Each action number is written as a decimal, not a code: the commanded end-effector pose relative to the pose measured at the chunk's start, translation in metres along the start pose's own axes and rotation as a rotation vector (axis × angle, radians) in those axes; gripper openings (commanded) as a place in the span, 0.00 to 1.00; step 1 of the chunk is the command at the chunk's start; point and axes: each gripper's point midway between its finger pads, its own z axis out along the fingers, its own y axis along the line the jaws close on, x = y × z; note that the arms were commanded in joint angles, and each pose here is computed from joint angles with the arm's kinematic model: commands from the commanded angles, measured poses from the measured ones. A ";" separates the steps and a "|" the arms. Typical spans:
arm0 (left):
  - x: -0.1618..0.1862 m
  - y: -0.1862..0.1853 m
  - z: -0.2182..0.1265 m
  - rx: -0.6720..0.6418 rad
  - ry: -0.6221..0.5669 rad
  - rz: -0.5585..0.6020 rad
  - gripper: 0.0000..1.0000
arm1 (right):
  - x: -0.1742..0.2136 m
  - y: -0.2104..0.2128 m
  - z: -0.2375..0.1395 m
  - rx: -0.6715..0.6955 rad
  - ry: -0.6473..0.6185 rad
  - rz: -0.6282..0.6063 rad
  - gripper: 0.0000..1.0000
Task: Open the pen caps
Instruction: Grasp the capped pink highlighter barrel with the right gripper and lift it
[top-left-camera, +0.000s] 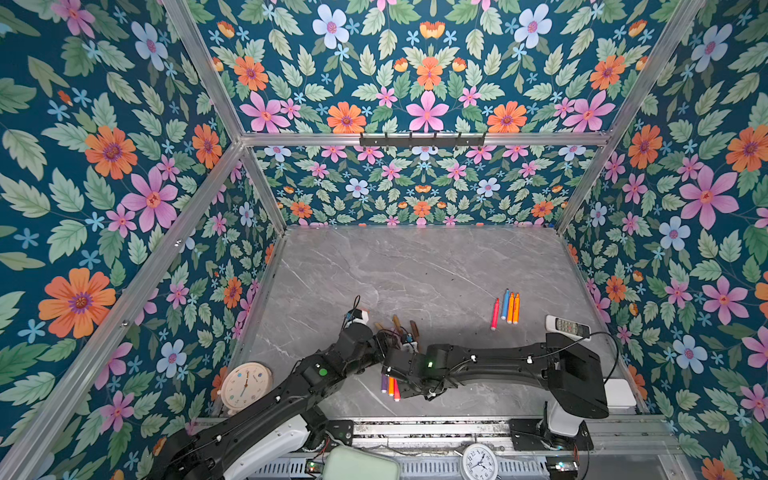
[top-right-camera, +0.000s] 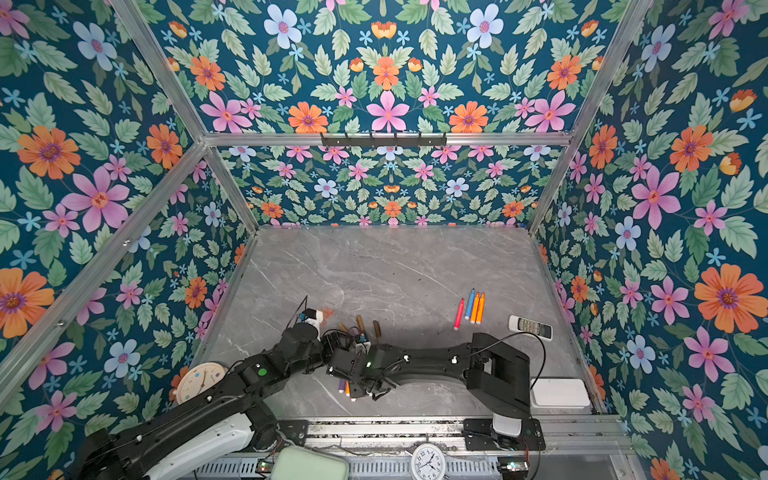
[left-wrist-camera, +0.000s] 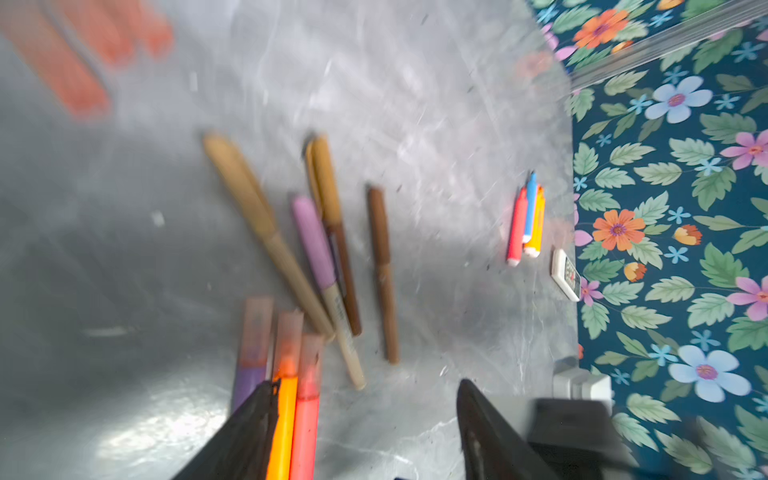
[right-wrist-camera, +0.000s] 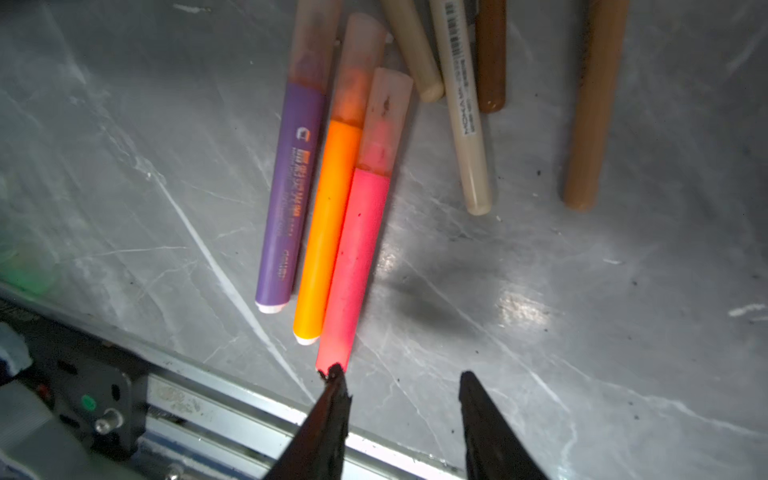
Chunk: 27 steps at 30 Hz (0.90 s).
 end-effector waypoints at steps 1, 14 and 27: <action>-0.030 -0.003 -0.027 -0.083 -0.090 0.193 0.70 | 0.000 -0.009 0.001 0.078 -0.023 0.015 0.44; -0.090 -0.039 -0.122 -0.006 -0.399 0.467 0.73 | -0.013 0.004 0.014 0.160 -0.032 0.027 0.43; -0.089 -0.040 -0.122 0.004 -0.393 0.472 0.73 | -0.011 0.002 0.030 0.224 0.004 0.042 0.37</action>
